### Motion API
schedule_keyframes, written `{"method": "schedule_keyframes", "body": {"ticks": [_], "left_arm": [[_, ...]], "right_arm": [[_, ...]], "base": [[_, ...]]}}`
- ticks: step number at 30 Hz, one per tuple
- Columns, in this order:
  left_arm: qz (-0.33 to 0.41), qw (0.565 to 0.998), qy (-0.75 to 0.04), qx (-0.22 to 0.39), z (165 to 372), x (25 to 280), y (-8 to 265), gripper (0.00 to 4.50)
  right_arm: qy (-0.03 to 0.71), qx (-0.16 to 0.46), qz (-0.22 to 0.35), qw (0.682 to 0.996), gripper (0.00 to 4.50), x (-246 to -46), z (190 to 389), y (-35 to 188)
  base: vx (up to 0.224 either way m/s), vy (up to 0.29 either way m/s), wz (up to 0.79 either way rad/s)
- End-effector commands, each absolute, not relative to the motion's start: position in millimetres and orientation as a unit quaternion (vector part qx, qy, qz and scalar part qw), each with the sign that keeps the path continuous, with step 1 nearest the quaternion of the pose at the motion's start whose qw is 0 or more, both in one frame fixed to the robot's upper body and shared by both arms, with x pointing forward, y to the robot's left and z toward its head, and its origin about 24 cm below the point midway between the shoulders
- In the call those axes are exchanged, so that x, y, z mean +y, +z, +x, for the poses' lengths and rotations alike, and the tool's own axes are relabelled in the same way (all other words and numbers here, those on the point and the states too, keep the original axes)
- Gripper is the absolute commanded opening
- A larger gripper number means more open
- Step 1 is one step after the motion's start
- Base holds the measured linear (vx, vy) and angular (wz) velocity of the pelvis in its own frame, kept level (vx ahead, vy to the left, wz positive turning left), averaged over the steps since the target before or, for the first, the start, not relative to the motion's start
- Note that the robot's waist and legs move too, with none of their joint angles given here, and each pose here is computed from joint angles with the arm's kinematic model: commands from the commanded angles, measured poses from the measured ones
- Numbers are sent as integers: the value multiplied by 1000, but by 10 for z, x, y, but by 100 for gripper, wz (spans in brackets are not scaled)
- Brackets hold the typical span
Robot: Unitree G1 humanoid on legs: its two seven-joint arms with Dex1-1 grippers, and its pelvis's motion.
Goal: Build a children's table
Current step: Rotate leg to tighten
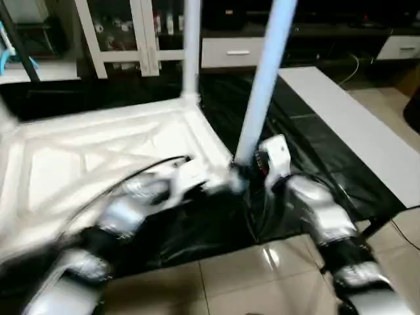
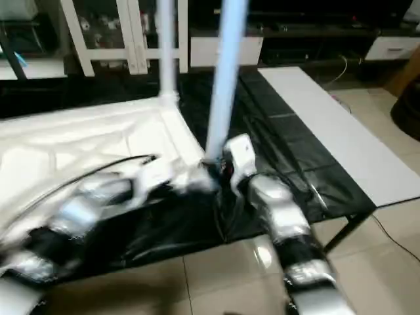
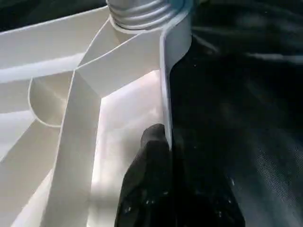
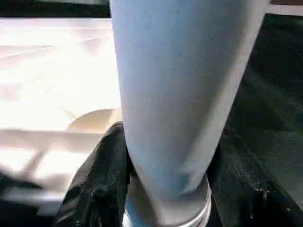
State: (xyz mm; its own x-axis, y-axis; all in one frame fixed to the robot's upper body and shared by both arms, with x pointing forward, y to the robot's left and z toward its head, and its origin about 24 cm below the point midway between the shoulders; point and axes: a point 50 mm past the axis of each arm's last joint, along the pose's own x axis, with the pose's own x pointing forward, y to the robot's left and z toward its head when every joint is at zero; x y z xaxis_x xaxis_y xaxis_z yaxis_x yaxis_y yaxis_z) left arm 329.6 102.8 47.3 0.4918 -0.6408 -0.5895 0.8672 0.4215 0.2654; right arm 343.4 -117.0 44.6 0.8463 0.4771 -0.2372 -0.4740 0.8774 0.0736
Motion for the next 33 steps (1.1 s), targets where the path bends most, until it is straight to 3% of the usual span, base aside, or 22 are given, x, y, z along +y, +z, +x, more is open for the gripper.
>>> {"method": "schedule_keyframes", "body": {"ticks": [1, 5, 8, 9, 12, 16, 17, 18, 21, 25, 33], "left_arm": [[270, 860, -387, 194, 3454, 988, 487, 0], [271, 867, -379, 178, 3515, 809, 508, 0], [274, 862, -388, 178, 3515, 782, 506, 0], [278, 858, -394, 179, 3505, 794, 496, 0], [284, 848, -407, 185, 3473, 847, 464, 0], [288, 803, -485, 191, 3330, 979, 404, 0], [290, 765, -545, 187, 3205, 1036, 389, 0], [290, 765, -545, 187, 3205, 1036, 389, 0], [267, 693, -635, 213, 2919, 1251, 372, 0], [244, 680, -653, 228, 2821, 1366, 395, 0], [241, 658, -670, 245, 2756, 1473, 421, 0]], "right_arm": [[53, 182, 15, 982, 191, -1437, 3460, 163], [32, 152, 33, 987, 191, -1190, 3547, 248], [128, 105, 134, 977, 191, -926, 3598, 433], [159, 84, 131, 975, 247, -896, 3591, 490], [219, 60, 112, 967, 279, -875, 3550, 550], [268, 60, 102, 956, 310, -1063, 3490, 568], [315, 73, 91, 942, 323, -1132, 3435, 570], [315, 73, 91, 942, 323, -1132, 3435, 570], [426, 85, 3, 901, 347, -1343, 3252, 602], [501, 94, -67, 858, 347, -1517, 3085, 621], [573, 139, -72, 804, 347, -1680, 2918, 731]], "base": [[0, 0, 0], [0, 0, 0], [0, 0, 0], [0, 0, 0], [0, 0, 0], [0, 0, 0], [0, 0, 0], [0, 0, 0], [19, 0, 0], [14, 0, 0], [0, 0, 0]]}}
